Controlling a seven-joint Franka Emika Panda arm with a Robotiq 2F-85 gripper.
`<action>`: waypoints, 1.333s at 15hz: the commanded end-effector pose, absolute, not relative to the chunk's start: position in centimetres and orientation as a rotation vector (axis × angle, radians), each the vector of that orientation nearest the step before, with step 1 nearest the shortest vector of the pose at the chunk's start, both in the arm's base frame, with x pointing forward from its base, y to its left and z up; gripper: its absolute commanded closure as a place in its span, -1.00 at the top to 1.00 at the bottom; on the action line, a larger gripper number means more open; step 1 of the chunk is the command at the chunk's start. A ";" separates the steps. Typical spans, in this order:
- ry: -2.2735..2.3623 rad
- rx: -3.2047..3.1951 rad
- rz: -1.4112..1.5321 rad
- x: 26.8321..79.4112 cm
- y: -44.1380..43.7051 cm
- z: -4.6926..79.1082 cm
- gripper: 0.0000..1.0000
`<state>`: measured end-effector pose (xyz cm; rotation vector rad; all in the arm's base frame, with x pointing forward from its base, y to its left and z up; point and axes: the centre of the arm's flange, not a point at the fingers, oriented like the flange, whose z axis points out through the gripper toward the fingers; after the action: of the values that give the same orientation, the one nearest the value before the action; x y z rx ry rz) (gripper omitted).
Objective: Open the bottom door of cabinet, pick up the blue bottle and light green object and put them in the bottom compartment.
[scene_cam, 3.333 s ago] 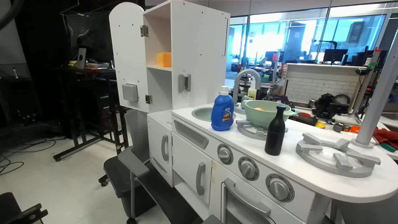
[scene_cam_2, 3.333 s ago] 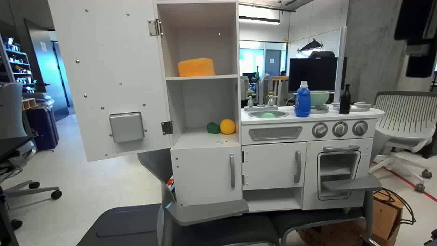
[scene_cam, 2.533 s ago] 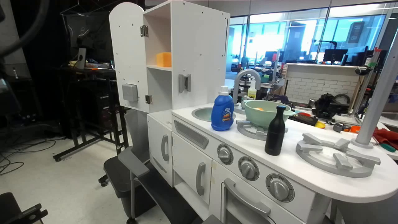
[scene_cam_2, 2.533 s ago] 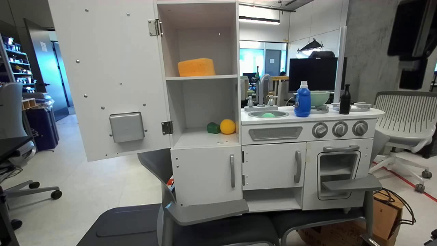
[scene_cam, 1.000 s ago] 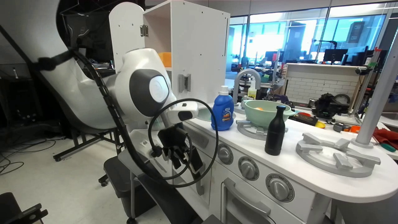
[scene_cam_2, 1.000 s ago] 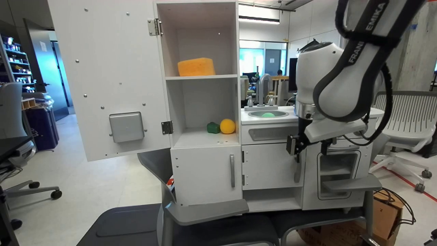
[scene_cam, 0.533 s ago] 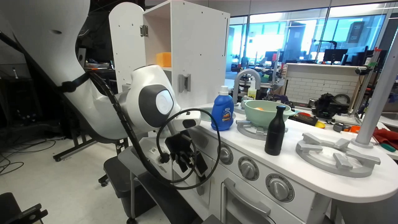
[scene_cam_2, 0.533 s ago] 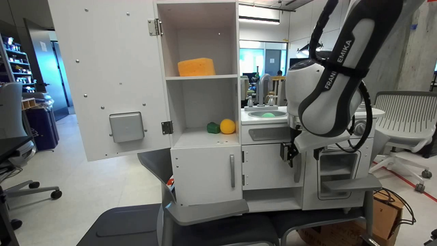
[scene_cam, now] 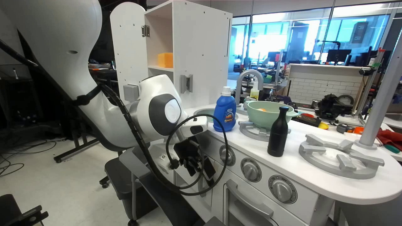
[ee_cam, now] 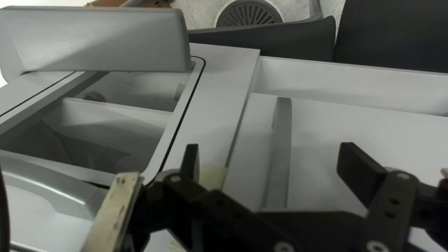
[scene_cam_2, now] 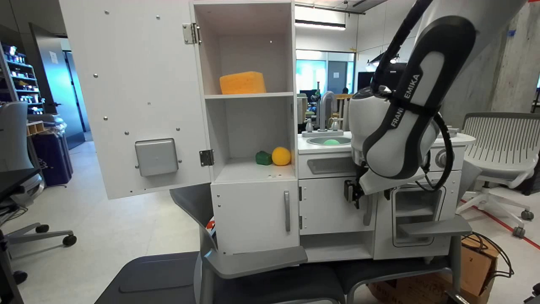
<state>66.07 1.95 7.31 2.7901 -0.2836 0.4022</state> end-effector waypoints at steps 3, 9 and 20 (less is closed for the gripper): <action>-0.274 2.796 0.464 67.9 2.9 6.4 1.00; -0.271 2.796 0.458 68.0 3.1 6.0 0.40; -0.301 2.830 0.344 66.1 4.0 5.9 -0.98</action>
<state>66.85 2.41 6.00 2.7913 -0.2883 0.3988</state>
